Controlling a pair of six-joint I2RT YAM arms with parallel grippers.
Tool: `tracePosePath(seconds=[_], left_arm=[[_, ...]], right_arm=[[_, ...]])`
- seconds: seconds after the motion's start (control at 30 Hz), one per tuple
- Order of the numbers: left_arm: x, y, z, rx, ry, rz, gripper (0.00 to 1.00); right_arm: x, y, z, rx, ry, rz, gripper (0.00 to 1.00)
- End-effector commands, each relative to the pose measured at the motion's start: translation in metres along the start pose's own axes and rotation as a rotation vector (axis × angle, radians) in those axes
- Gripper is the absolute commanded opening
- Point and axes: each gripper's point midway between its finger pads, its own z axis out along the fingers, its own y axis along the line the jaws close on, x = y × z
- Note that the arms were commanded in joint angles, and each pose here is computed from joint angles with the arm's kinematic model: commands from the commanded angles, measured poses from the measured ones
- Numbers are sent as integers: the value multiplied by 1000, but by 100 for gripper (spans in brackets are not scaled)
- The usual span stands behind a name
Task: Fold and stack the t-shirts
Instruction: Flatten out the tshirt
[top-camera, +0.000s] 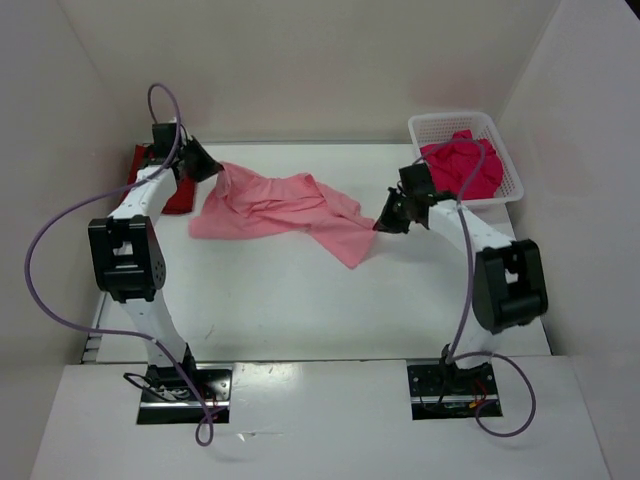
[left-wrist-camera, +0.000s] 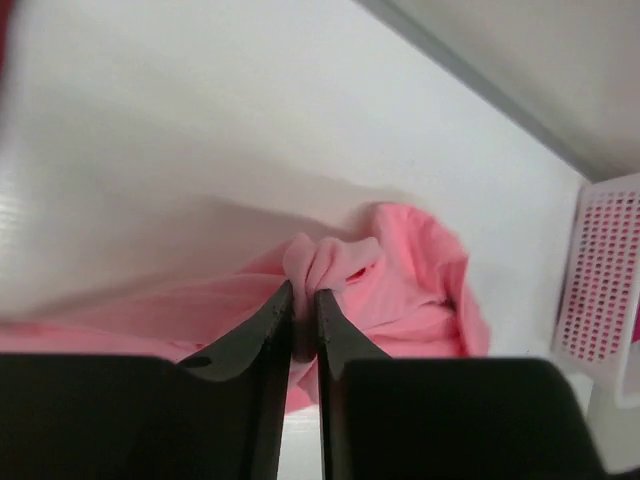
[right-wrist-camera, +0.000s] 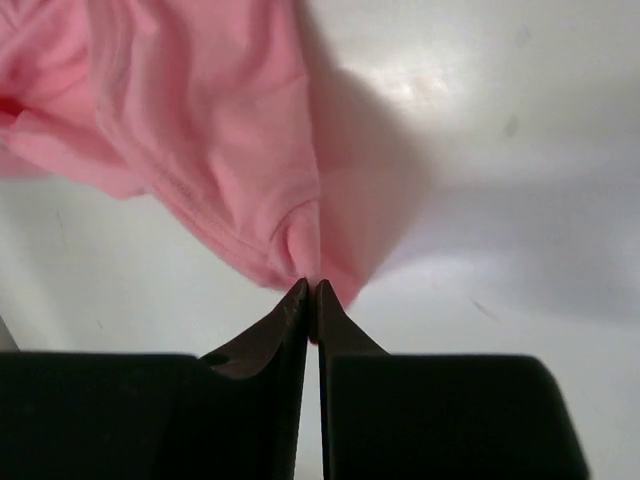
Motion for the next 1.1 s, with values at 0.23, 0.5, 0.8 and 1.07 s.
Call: tracePosePath(seconds=[0.23,0.5,0.8,1.07], left_arm=[[7,39,-14,-66,-23,-36,100],[20,111,-77,-234,-153,-173,63],[6,140,-42,-273,-143,-266,64],[28,135,-34,-237,-106,-265,63]], right_arm=[[30,-54,-20,56,30,139,58],[55,-43,-31,4,55,116,26],[119,-34,-18,-1,205,77,47],[140,-7,4,-52,227,140,53]])
